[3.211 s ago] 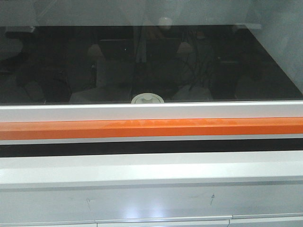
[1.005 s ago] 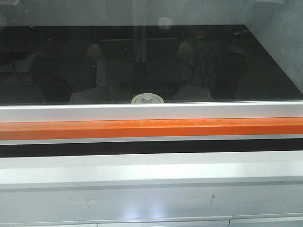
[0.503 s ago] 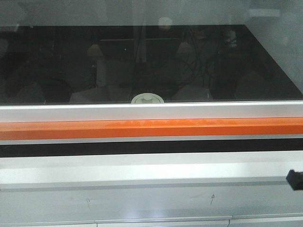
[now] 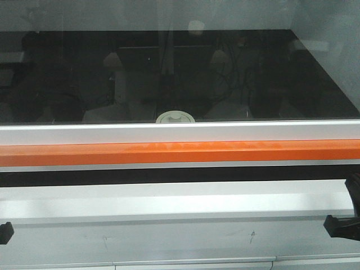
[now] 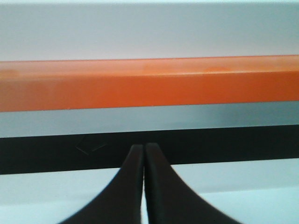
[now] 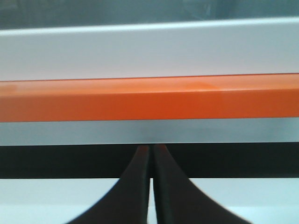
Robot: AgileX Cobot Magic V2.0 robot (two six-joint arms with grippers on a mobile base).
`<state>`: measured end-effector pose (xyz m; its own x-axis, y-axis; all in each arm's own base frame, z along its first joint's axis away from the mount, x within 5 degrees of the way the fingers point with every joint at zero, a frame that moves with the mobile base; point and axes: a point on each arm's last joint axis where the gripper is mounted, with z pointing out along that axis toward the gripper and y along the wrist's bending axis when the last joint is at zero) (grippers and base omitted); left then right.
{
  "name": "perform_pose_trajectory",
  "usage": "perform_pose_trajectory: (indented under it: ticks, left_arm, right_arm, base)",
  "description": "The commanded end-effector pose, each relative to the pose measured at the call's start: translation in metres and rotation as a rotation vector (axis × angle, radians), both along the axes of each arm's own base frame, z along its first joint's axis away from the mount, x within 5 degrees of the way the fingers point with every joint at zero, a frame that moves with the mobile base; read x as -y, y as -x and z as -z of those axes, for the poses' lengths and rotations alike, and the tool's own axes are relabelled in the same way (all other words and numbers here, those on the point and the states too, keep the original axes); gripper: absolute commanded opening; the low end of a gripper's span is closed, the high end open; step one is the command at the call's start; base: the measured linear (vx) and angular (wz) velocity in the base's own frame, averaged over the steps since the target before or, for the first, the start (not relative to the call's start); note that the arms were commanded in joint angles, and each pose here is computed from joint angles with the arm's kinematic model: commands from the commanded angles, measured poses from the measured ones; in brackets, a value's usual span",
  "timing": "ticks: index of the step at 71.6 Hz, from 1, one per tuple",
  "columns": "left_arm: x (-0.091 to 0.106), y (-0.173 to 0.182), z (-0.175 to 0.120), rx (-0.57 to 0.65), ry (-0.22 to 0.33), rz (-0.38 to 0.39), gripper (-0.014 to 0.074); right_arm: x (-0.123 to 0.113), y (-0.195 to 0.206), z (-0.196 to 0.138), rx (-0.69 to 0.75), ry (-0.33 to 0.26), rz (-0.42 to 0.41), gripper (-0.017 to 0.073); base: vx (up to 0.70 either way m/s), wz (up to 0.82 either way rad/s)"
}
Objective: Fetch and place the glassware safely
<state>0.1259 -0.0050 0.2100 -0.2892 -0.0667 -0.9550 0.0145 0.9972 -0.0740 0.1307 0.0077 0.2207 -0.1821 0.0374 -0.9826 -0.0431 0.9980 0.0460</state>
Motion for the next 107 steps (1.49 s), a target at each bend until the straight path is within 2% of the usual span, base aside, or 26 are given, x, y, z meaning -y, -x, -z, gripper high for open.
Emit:
perform_pose_trajectory:
  ticks: [1,14,28,44,56,66,107]
  left_arm:
    - [0.001,-0.008,-0.012,0.08,0.004,-0.001,-0.0007]
    - [0.001,-0.014,-0.009,0.077,0.002,-0.002,-0.0007]
    - [0.001,-0.021,-0.007,0.091,-0.002,-0.003,-0.0007]
    - [0.004,-0.028,-0.009,0.152,-0.058,0.043,-0.0007]
    - [0.005,-0.034,-0.005,0.154,-0.057,0.044,-0.0007]
    - [0.005,-0.039,-0.006,0.2,-0.053,0.045,-0.0007]
    - [0.006,-0.055,0.003,0.249,-0.036,0.045,-0.0007]
  right_arm:
    - [-0.001,-0.008,-0.013,0.099,0.007,-0.001,-0.0001]
    - [-0.002,-0.016,-0.009,0.096,0.029,-0.012,-0.0001]
    - [-0.002,-0.025,-0.003,0.086,0.01,-0.006,-0.0001]
    - [-0.003,-0.033,0.0,0.104,0.004,-0.003,-0.0001]
    - [-0.005,-0.038,0.003,0.117,0.026,-0.024,-0.0001]
    - [-0.007,-0.04,0.003,0.144,0.045,-0.049,-0.0001]
    - [-0.006,-0.049,0.008,0.18,0.027,-0.026,-0.0001]
  base:
    - [0.0,0.0]
    - [0.0,0.0]
    - [0.0,0.0]
    - [0.0,0.0]
    - [0.0,0.0]
    - [0.0,0.0]
    - [0.0,0.0]
